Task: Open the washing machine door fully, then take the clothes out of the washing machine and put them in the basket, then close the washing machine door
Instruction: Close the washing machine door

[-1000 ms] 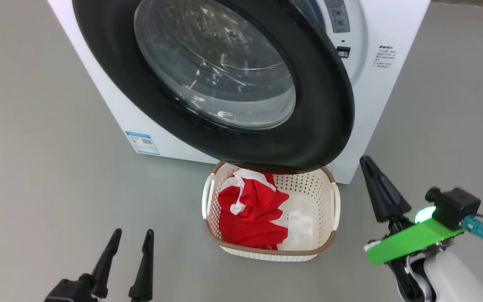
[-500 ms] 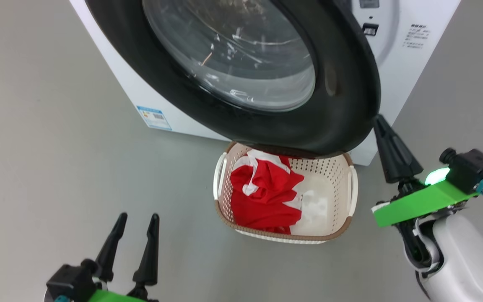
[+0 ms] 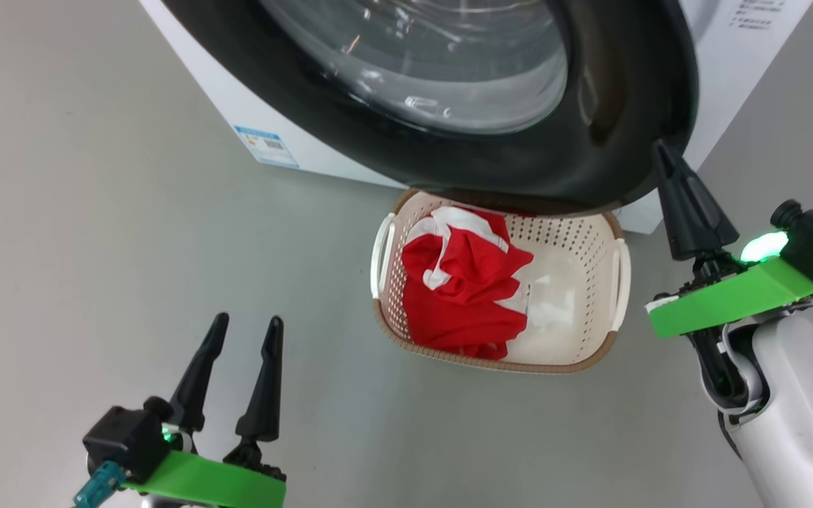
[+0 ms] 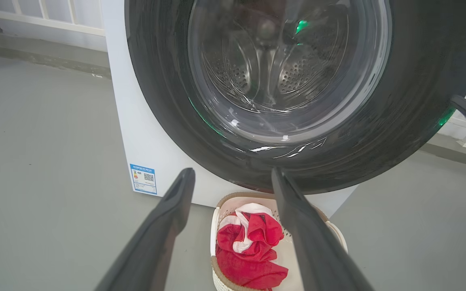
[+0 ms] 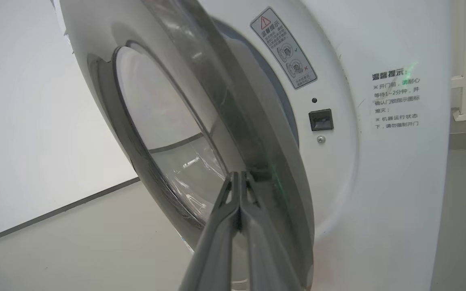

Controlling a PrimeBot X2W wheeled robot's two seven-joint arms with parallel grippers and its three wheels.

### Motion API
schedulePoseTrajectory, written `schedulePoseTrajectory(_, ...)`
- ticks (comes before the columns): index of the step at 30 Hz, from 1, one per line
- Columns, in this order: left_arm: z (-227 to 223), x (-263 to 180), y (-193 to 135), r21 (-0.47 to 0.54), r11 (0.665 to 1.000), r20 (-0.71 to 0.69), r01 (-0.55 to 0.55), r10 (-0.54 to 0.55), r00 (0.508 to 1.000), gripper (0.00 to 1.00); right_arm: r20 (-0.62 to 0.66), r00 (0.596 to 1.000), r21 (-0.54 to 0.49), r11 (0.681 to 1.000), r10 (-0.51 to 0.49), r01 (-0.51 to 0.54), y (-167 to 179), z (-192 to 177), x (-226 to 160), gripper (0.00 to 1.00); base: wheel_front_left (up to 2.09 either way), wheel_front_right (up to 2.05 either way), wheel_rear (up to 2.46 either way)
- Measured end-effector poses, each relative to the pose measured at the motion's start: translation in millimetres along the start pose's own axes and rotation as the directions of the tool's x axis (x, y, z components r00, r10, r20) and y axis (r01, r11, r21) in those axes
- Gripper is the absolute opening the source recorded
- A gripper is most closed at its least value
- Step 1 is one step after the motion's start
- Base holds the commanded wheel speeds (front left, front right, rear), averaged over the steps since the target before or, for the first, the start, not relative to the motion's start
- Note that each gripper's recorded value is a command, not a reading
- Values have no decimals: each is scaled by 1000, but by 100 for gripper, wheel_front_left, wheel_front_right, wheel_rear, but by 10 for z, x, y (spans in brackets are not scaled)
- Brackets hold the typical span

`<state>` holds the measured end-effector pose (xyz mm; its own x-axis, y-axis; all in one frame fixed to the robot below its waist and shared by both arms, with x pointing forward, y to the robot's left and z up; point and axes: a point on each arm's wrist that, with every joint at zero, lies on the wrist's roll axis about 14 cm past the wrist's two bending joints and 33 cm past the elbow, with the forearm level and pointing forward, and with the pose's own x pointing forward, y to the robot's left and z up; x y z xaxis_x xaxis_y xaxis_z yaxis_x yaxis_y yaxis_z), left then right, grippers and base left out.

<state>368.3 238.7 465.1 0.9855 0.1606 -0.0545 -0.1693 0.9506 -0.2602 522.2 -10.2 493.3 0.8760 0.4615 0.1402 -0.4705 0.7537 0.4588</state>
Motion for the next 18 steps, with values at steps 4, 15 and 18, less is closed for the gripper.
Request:
schedulePoseTrajectory(4, -48, 23, 12, -2, 1000, -14, -6, 6, 1000, 100, 5, 1000, 2, 1000, 4, -4, -43, -16, 90, 0, 0, 0, 0)
schedulePoseTrajectory(15, -110, 162, -40, -2, 1000, -30, 10, -10, 999, 100, 70, 997, 33, 999, -14, 12, -260, 88, 386, 0, 0, 0, 0)
schedulePoseTrajectory(18, -107, 211, -45, -2, 1000, -28, 12, -12, 1000, 100, 89, 996, 32, 999, -15, 12, -314, 121, 472, 0, 0, 0, 0)
